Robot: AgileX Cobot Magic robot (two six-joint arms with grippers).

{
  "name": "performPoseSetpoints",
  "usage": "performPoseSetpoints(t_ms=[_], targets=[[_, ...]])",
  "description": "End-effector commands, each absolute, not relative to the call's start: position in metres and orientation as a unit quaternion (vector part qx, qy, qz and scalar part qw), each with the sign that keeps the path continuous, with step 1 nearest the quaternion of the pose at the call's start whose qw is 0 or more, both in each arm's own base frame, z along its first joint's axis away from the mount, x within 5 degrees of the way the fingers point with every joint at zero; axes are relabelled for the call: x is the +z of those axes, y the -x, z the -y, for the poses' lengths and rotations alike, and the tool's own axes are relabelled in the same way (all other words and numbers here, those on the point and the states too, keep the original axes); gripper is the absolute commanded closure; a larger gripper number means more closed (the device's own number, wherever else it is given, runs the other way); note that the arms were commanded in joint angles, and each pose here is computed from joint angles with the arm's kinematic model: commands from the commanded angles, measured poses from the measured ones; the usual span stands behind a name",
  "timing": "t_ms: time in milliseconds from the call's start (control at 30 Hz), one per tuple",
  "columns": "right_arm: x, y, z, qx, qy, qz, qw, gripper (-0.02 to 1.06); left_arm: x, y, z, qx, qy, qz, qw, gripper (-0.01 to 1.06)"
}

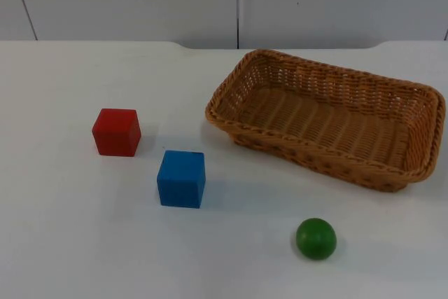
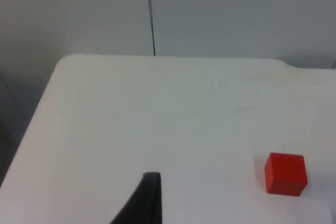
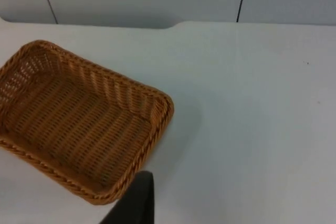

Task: Place all geometric objects except the red cube into the basket.

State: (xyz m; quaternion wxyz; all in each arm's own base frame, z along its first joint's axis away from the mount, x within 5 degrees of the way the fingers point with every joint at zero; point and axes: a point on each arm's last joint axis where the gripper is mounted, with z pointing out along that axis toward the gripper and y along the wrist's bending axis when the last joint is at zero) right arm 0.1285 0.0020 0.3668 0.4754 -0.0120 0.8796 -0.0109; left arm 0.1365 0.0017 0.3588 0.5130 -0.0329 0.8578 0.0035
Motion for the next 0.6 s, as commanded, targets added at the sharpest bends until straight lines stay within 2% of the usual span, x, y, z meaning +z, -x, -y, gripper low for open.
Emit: performPoseSetpoints(t_ms=[0,133,333,433,500,567], targets=[[0.368,-0.135,-0.003,-0.011,0.018,-0.877,0.479,0.0,0.356,-0.145,0.001,-0.011,0.034,-0.863,0.504,0.0],[0.366,-0.138,-0.005,0.0,0.015,-0.88,0.474,0.0,0.334,-0.174,0.007,-0.029,0.022,-0.897,0.44,0.0],[0.365,-0.137,-0.004,-0.003,0.016,-0.882,0.47,0.0,0.3,-0.213,0.027,-0.057,-0.013,-0.928,0.369,0.0],[0.365,-0.137,-0.004,-0.004,0.017,-0.884,0.468,0.0,0.274,-0.235,0.061,-0.086,-0.062,-0.937,0.334,0.0],[0.365,-0.137,-0.004,-0.004,0.017,-0.884,0.467,0.0,0.267,-0.241,0.075,-0.095,-0.078,-0.936,0.33,0.0],[0.365,-0.137,-0.004,-0.004,0.018,-0.885,0.466,0.0,0.252,-0.253,0.105,-0.118,-0.09,-0.933,0.327,0.0]])
